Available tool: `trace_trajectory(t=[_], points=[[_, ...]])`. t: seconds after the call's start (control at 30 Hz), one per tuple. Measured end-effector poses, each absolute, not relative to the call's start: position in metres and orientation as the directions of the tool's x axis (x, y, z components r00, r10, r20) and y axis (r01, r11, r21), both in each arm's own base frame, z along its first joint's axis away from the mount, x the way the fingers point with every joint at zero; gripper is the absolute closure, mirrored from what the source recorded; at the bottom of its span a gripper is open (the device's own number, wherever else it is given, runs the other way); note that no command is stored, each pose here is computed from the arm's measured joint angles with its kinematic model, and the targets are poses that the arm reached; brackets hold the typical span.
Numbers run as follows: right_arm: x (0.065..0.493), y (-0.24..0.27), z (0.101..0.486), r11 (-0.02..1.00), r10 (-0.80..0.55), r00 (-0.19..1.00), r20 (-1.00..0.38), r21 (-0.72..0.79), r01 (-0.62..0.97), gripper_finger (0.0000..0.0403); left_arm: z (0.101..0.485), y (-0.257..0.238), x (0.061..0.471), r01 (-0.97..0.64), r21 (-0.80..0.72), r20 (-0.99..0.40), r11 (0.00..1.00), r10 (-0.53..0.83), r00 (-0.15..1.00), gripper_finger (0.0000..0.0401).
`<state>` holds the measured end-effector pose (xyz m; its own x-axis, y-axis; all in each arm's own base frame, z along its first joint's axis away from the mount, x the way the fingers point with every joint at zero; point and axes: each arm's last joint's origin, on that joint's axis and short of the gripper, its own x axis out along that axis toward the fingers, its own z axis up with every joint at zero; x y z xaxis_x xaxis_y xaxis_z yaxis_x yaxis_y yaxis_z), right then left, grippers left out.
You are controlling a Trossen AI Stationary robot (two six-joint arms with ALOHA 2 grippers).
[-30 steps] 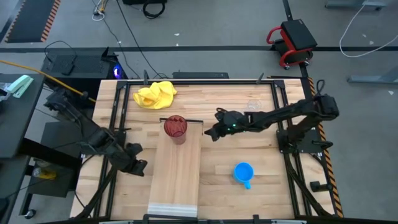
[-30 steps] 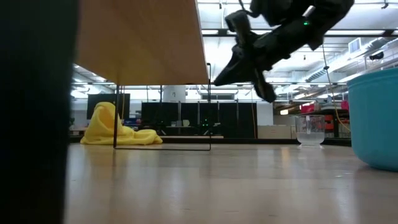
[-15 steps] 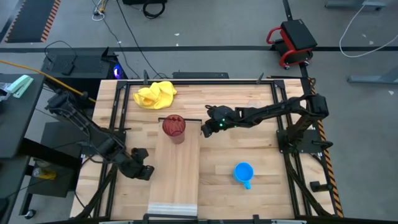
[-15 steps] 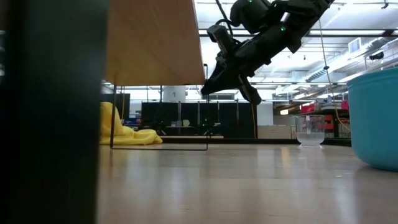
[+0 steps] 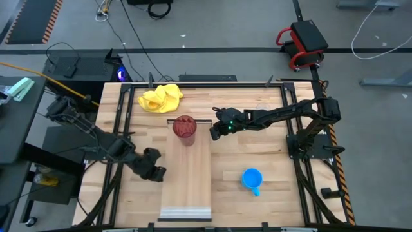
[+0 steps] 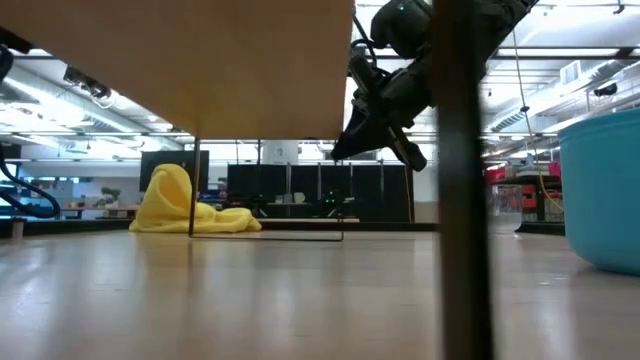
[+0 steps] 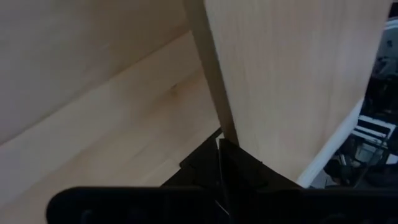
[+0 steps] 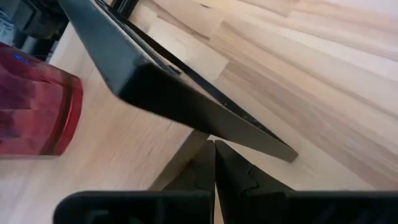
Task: Stack small to large cups/mugs on shelf
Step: Adjust the shelf
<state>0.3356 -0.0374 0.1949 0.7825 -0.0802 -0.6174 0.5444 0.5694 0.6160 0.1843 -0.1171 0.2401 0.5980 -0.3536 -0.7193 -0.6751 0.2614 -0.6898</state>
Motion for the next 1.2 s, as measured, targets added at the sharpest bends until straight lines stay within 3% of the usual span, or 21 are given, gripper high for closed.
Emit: trace_trajectory(t=[0.67, 1.2], points=[[0.335, -0.039, 0.195, 0.567, -0.082, 0.782, -0.617, 0.617, 0.546, 0.0389, 0.24, -0.108, 0.189, -0.651, -0.69, -0.723, 0.317, -0.344, 0.599, 0.0376], [0.335, -0.036, 0.195, 0.567, 0.009, 0.785, -0.62, 0.649, 0.506, 0.0388, 0.232, -0.1, 0.177, -0.728, -0.569, -0.822, 0.382, -0.266, 0.503, 0.0365]])
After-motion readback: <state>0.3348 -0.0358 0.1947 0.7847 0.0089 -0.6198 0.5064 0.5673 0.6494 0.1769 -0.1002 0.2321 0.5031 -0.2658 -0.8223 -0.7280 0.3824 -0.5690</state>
